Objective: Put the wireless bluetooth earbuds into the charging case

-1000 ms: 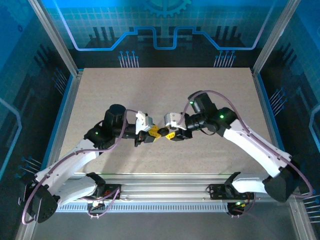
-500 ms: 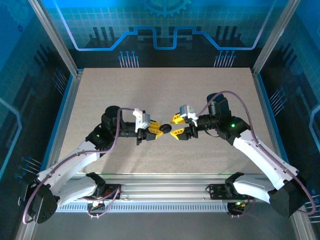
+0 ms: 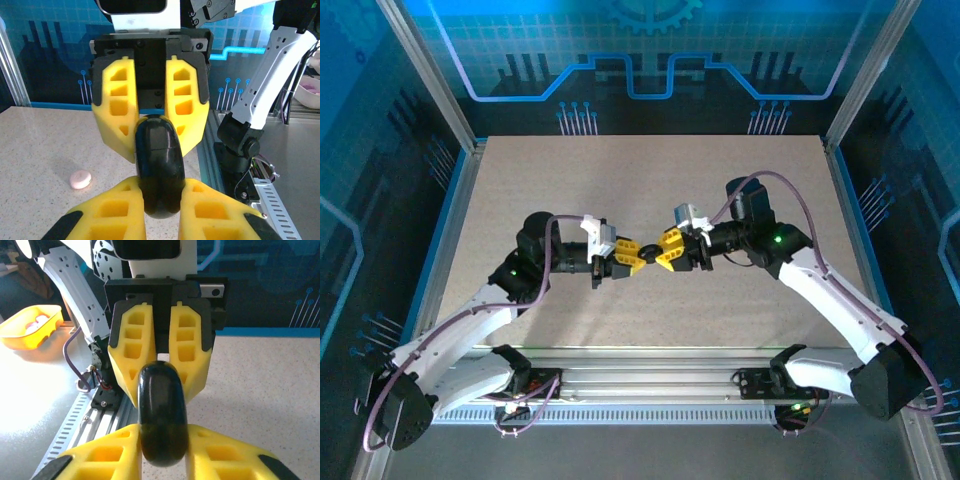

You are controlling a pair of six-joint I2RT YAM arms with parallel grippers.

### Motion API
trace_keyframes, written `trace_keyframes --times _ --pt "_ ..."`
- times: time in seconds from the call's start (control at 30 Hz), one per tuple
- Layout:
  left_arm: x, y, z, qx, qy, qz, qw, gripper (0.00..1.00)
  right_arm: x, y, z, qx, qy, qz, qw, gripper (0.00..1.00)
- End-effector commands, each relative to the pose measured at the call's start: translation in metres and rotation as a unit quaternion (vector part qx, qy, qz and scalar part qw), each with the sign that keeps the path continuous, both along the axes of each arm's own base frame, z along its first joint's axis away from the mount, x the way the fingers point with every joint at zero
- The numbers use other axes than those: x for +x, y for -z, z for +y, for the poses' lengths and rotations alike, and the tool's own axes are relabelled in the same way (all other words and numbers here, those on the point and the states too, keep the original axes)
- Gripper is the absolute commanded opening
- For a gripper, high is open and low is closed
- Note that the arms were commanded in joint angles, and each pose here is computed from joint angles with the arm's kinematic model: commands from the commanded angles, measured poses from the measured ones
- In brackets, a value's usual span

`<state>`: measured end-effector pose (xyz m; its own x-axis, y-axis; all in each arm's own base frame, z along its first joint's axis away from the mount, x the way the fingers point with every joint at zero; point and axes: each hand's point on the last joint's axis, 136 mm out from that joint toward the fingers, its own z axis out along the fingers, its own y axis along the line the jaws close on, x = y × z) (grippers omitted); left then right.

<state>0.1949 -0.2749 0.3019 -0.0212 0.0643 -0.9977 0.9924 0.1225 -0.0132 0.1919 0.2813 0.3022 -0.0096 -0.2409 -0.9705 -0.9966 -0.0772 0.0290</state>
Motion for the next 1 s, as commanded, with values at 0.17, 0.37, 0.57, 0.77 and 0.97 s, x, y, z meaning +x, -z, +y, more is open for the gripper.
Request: trace_keyframes --times 0.17,0.37,0.57,0.77,0.97 --pt "-0.004 0.011 0.001 0.028 0.003 -0.012 1.000 0.33 -0.001 -0.001 -0.007 -0.043 0.003 -0.043 0.998 0.12" --pt "-0.004 0.038 0.009 0.103 -0.012 -0.025 0.994 0.40 0.011 0.028 -0.015 -0.172 0.049 -0.132 0.975 0.12" --pt "-0.004 0.050 0.013 0.127 -0.015 -0.026 0.991 0.46 0.007 0.038 -0.010 -0.216 0.031 -0.172 0.960 0.11" --pt "-0.007 0.049 0.011 0.121 -0.007 -0.023 0.992 0.47 0.005 0.045 0.003 -0.222 0.011 -0.169 0.960 0.11" --pt "-0.006 0.049 0.010 0.118 -0.009 -0.025 0.993 0.47 -0.002 0.042 0.013 -0.199 -0.013 -0.158 0.967 0.11"
